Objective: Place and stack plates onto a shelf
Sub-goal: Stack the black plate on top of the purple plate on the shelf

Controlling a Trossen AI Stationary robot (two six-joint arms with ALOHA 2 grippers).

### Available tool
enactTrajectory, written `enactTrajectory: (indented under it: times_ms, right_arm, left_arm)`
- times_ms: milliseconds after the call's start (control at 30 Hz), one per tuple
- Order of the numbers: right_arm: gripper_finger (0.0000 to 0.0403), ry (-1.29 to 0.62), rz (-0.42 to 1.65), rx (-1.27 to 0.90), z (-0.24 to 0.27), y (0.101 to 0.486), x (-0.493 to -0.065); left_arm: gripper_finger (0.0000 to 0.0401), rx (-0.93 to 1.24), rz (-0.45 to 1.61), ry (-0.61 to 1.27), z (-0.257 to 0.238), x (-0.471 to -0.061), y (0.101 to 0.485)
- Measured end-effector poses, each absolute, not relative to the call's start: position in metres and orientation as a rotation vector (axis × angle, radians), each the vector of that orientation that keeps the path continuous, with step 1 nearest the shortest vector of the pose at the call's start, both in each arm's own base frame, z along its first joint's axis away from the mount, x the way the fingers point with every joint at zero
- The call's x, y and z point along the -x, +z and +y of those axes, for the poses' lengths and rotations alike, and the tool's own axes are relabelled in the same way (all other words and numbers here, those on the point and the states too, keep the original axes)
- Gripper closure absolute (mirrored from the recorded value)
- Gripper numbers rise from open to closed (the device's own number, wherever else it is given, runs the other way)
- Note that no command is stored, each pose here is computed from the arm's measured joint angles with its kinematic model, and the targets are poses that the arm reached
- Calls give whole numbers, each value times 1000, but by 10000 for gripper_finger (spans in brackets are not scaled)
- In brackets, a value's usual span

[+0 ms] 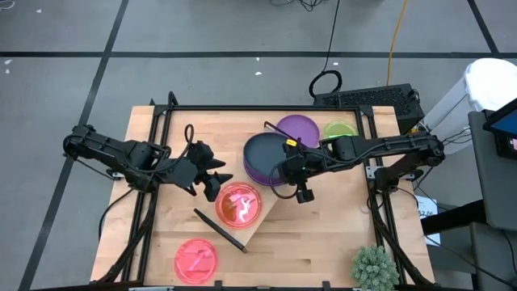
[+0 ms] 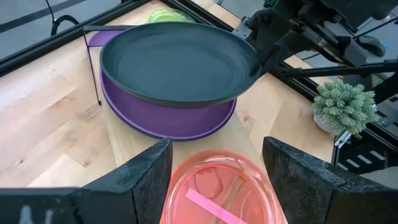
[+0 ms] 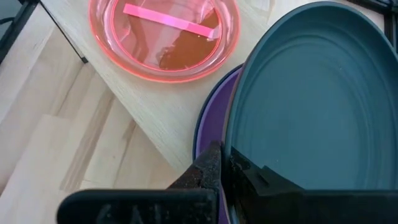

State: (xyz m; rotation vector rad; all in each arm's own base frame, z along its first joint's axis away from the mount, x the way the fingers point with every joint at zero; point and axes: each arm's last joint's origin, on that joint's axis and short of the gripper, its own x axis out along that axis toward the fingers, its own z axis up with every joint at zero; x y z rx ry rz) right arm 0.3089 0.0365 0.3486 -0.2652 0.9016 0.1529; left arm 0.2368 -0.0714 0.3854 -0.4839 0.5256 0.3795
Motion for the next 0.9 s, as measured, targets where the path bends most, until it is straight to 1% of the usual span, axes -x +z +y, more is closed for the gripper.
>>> enactTrajectory:
  times_ms: [300,733,900]
  right_arm:
    - [399,156,907,281,33,337,-311]
    - [399,150,891,287,33,338,-311]
    - [399,173,888,338,33,338,-311]
  left_arm:
    - [146,477,527,378,-71,-237,385]
    - [146,472,528,377,-71,-237,385]
    - [146,470,528,376,-71,-237,385]
